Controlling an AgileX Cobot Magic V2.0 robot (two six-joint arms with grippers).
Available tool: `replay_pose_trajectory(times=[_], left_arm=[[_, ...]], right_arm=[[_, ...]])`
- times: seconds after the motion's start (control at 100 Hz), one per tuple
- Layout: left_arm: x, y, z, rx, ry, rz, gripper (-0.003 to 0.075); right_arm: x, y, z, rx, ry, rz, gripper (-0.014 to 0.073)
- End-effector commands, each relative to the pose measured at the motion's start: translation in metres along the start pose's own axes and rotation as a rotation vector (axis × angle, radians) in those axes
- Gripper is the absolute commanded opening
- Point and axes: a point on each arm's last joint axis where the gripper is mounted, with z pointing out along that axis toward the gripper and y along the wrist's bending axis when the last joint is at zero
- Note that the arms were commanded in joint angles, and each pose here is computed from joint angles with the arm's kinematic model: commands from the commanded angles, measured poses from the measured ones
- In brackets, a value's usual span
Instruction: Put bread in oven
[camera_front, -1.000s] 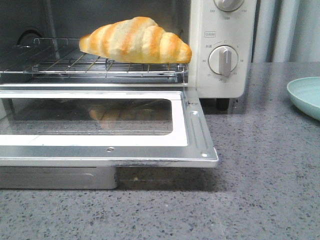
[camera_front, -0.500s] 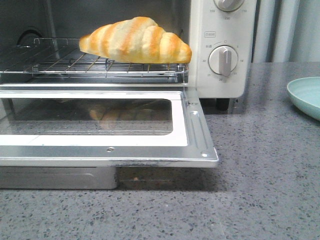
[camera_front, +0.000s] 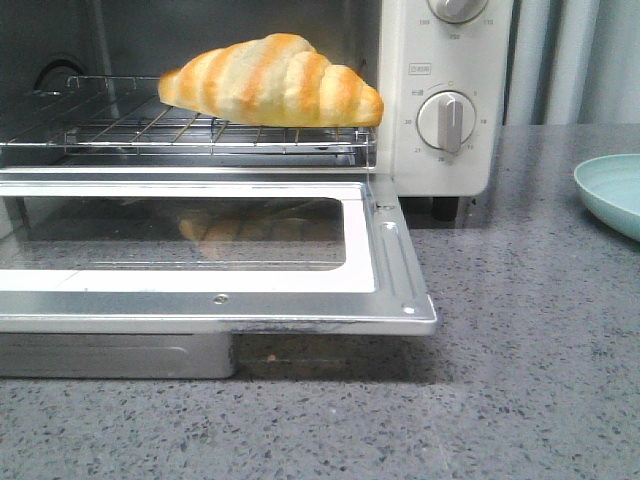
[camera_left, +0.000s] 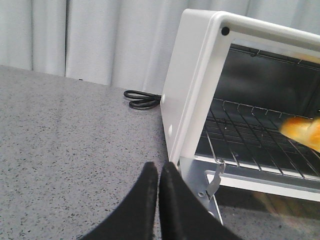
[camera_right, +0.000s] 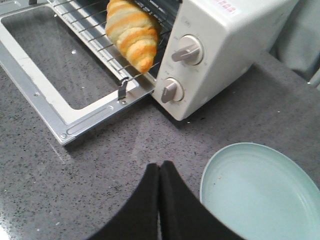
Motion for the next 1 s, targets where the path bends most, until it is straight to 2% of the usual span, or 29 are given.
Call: replay_pose_trajectory(times=[0.0,0.23,0.32,0.61,0.83,0.99], left_arm=[[-0.014,-0.001,-0.006,-0.009,-0.109,-0.013,-0.0021],[-0.014,-0.001,-0.006,-0.009,-0.109,-0.013,-0.0021],[-0.014,-0.001,-0.006,-0.009,-0.109,-0.013,-0.0021],[-0.014,-0.001,-0.006,-0.009,-0.109,-0.013,-0.0021],[-0.014,-0.001,-0.006,-0.009,-0.109,-0.013,-0.0021],[-0.014,-0.001,-0.006,-0.009,-0.109,-0.013,-0.0021]], right_arm=[[-0.016,0.009,0.009,-0.026,-0.099,-0.005,-0.0070],[-0.023,0.030,0.021,-0.175,-0.181,0.038,-0.0070],[-0.019,0.029,0.026,-0.167,-0.173,0.085,-0.0070],[0.008,0.004,0.049,0.087,-0.104,0.256,-0.0070],[0.052,-0.009,0.052,0.269,-0.031,0.470,-0.0070],[0.091,-0.005,0.053,0.383,-0.073,0.631,-0.0070]])
